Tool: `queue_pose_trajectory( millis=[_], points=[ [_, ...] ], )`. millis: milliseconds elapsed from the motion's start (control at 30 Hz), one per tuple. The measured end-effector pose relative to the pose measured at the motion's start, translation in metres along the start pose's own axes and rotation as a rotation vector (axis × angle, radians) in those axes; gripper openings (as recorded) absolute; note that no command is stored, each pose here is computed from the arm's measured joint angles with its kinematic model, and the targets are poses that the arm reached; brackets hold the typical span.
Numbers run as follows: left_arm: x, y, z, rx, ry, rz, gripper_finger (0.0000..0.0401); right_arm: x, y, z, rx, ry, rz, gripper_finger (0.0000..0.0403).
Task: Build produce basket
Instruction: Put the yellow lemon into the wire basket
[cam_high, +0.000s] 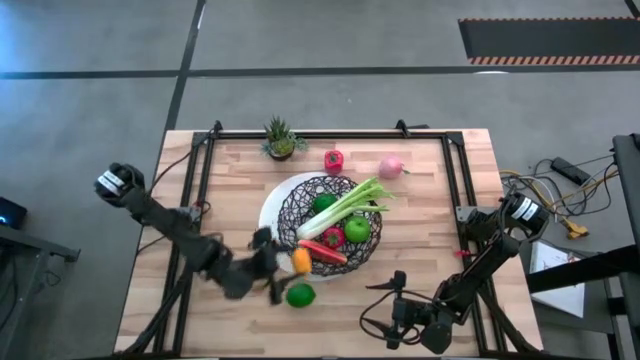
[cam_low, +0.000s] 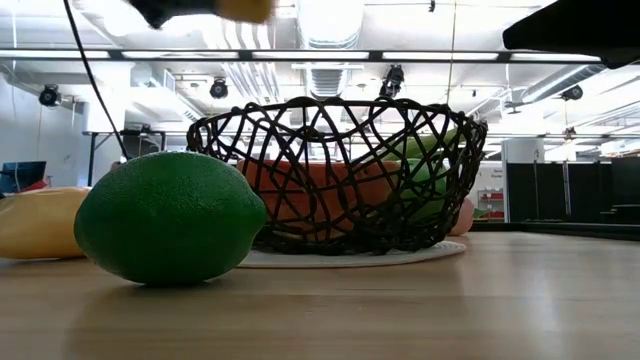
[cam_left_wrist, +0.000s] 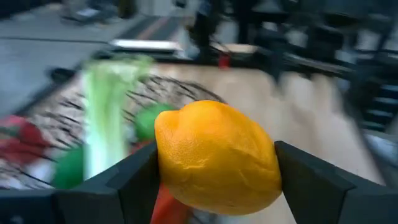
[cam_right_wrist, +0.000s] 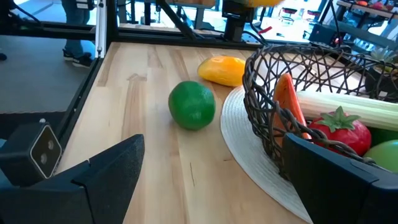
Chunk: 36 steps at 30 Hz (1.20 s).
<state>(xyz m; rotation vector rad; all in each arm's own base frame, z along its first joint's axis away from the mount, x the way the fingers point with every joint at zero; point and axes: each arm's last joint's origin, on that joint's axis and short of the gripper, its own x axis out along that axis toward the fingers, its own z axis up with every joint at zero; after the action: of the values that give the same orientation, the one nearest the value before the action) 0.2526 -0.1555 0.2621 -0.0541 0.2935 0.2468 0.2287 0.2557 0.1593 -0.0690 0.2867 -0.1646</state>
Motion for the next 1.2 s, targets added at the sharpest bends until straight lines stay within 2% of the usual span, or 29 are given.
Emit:
queue_pose_trajectory(
  millis=[100, 200, 333, 400, 467, 533, 767, 1200],
  points=[
    [0.025, 0.028, 0.009, -0.007, 0.034, 0.075, 0.0263, 0.001, 0.000, 0.001, 0.014, -0.007, 0.001, 0.0363],
    [0.045, 0.061, 0.009, 0.014, 0.172, 0.105, 0.0263, 0.001, 0.000, 0.002, 0.020, -0.008, -0.001, 0.0363],
    [0.058, 0.105, 0.010, 0.059, 0.372, 0.214, 0.0263, 0.001, 0.000, 0.002, 0.023, -0.008, -0.001, 0.0363],
    [0.063, 0.121, 0.009, 0.093, 0.443, 0.180, 0.0263, 0.001, 0.000, 0.002, 0.023, -0.009, -0.001, 0.0363],
    [0.068, 0.131, 0.009, 0.115, 0.476, 0.098, 0.0263, 0.002, -0.001, 0.002, 0.025, -0.010, -0.004, 0.0363],
    [0.072, 0.139, 0.006, 0.128, 0.505, 0.058, 0.0263, 0.003, -0.001, 0.002, 0.030, -0.011, -0.007, 0.0363],
    [0.090, 0.147, -0.012, 0.249, 0.599, 0.045, 0.0263, 0.007, -0.004, 0.003, 0.053, -0.011, -0.020, 0.0363],
    [0.119, 0.147, -0.030, 0.312, 0.688, 0.040, 0.0264, 0.007, -0.004, 0.005, 0.065, -0.018, -0.018, 0.0363]
  ],
)
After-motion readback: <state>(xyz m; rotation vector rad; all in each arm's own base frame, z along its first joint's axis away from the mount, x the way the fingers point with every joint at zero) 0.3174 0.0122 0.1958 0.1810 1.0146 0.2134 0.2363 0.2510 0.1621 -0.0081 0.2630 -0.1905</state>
